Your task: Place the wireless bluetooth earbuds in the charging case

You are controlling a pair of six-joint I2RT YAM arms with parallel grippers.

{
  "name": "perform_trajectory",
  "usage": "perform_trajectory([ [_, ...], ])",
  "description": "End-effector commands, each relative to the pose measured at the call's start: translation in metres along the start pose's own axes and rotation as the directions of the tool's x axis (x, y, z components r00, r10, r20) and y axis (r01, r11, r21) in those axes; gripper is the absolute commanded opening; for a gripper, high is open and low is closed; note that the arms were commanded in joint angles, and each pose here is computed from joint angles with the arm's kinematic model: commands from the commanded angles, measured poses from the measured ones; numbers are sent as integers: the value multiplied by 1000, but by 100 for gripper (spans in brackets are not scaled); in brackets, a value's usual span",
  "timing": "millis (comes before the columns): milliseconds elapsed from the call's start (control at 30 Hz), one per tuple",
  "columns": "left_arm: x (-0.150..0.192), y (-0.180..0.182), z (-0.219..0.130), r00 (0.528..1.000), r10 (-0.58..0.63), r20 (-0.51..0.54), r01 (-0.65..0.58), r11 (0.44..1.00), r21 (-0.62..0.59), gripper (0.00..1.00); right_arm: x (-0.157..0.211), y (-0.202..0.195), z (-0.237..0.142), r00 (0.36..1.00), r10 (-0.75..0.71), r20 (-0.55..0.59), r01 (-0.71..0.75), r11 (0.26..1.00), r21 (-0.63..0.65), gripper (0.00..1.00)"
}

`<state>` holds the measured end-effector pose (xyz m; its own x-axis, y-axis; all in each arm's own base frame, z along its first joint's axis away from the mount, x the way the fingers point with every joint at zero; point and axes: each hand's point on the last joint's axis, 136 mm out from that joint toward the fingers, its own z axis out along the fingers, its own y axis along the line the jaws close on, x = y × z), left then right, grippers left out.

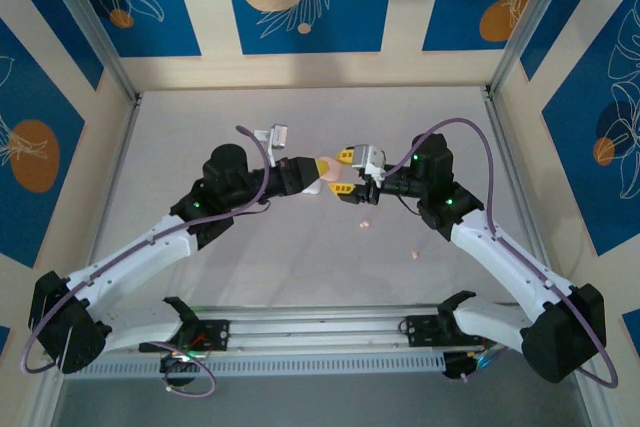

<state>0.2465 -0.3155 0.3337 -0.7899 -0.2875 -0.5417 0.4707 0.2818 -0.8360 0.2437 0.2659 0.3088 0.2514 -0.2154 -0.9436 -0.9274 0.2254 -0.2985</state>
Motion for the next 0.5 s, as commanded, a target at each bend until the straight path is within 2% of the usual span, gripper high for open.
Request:
perform_trajectory([
  [0,-6,-11,-5,1000,11,22,-12,999,34,17,-17,-6,-5,998,-39,39,38,999,27,52],
  [267,-5,-11,-4,1000,12,21,-13,999,38,19,-13,-3,-4,999,-26,19,25,1000,11,41],
  [367,-7,-13,-6,997,68,41,-70,996,54,37,-16,2,-6,1000,0,23,0,1000,-26,36],
  [433,-8,-14,-11,983,168,73,-173,983,58,53,-20,7,-9,998,62,24,-59,995,-80,35],
  [467,-6,-17,-14,968,238,84,-244,968,66,58,-23,11,-10,996,88,23,-85,989,-119,35],
])
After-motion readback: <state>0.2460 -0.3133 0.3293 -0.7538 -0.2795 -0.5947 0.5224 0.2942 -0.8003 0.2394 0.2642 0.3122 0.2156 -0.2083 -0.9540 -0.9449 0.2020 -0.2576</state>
